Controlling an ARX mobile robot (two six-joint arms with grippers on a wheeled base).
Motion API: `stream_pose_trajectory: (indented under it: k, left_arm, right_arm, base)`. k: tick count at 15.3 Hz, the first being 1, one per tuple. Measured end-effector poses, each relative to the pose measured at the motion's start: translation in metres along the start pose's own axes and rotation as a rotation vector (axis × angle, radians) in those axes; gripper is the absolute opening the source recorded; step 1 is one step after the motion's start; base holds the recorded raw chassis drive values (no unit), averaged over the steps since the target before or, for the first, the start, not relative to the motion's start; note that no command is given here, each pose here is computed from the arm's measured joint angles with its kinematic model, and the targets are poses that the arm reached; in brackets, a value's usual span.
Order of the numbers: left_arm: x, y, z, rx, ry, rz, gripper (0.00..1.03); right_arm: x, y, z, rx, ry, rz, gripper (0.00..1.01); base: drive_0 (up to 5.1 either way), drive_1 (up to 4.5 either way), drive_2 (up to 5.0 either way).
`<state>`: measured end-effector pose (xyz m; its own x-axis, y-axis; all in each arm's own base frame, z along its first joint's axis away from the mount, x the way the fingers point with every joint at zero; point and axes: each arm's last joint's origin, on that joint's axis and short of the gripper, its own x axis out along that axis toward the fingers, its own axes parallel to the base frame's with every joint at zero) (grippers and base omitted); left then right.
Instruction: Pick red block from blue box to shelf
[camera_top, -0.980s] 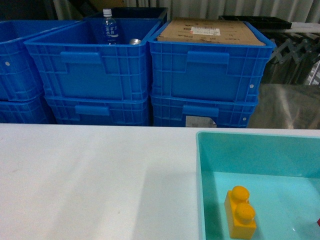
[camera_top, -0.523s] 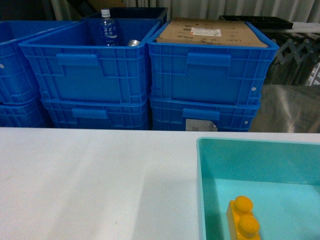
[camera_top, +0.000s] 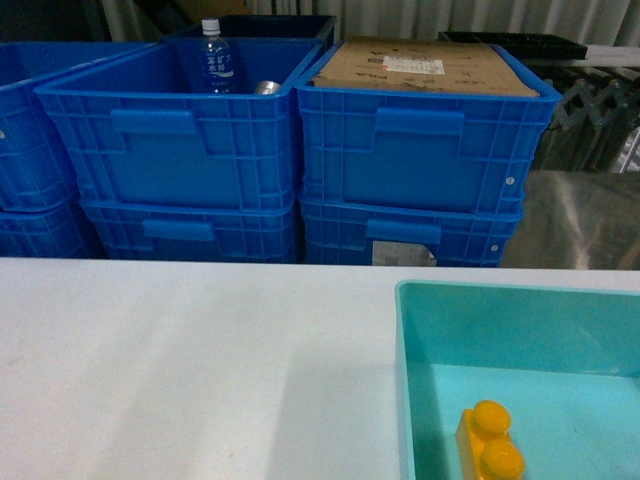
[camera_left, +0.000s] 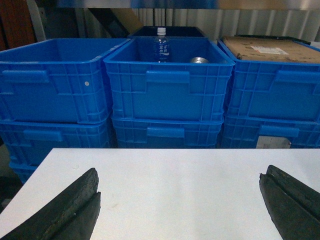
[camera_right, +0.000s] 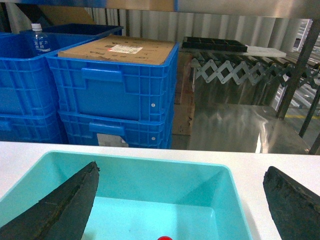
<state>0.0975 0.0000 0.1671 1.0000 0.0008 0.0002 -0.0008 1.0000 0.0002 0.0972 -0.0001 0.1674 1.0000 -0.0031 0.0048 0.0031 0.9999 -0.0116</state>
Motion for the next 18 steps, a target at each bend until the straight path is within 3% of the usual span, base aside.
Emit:
stream_pose_trajectory:
  k: [5, 9, 11, 13, 15, 17, 18]
  left_arm:
    - [0.000, 0.000, 0.000, 0.000, 0.000, 0.000, 0.98]
    - [0.000, 0.000, 0.000, 0.000, 0.000, 0.000, 0.98]
    - [0.000, 0.000, 0.000, 0.000, 0.000, 0.000, 0.98]
    - [0.000, 0.000, 0.000, 0.000, 0.000, 0.000, 0.98]
    - [0.000, 0.000, 0.000, 0.000, 0.000, 0.000, 0.98]
    - [0.000, 0.000, 0.000, 0.000, 0.000, 0.000, 0.98]
    - [0.000, 0.000, 0.000, 0.000, 0.000, 0.000, 0.98]
  right_arm:
    - [0.000, 0.000, 0.000, 0.000, 0.000, 0.000, 0.98]
    - [0.011, 0.004, -0.006, 0.061, 0.142, 0.038, 0.98]
    - [0.022, 0.008, 0.003, 0.091, 0.160, 0.057, 0.98]
    - [0.047, 0.013, 0.016, 0.135, 0.255, 0.076, 0.98]
    - [0.083, 0.022, 0.015, 0.191, 0.405, 0.150, 0.98]
    - [0.130, 0.033, 0.021, 0.186, 0.444, 0.159, 0.98]
    - [0.150, 0.041, 0.015, 0.168, 0.480, 0.139, 0.98]
  base:
    - [0.0, 0.00, 0.0]
    - [0.0, 0.00, 0.0]
    - [0.0, 0.00, 0.0]
    - [0.0, 0.00, 0.0]
    - [0.0, 0.00, 0.0]
    - [0.0, 0.00, 0.0]
    - [0.0, 0.00, 0.0]
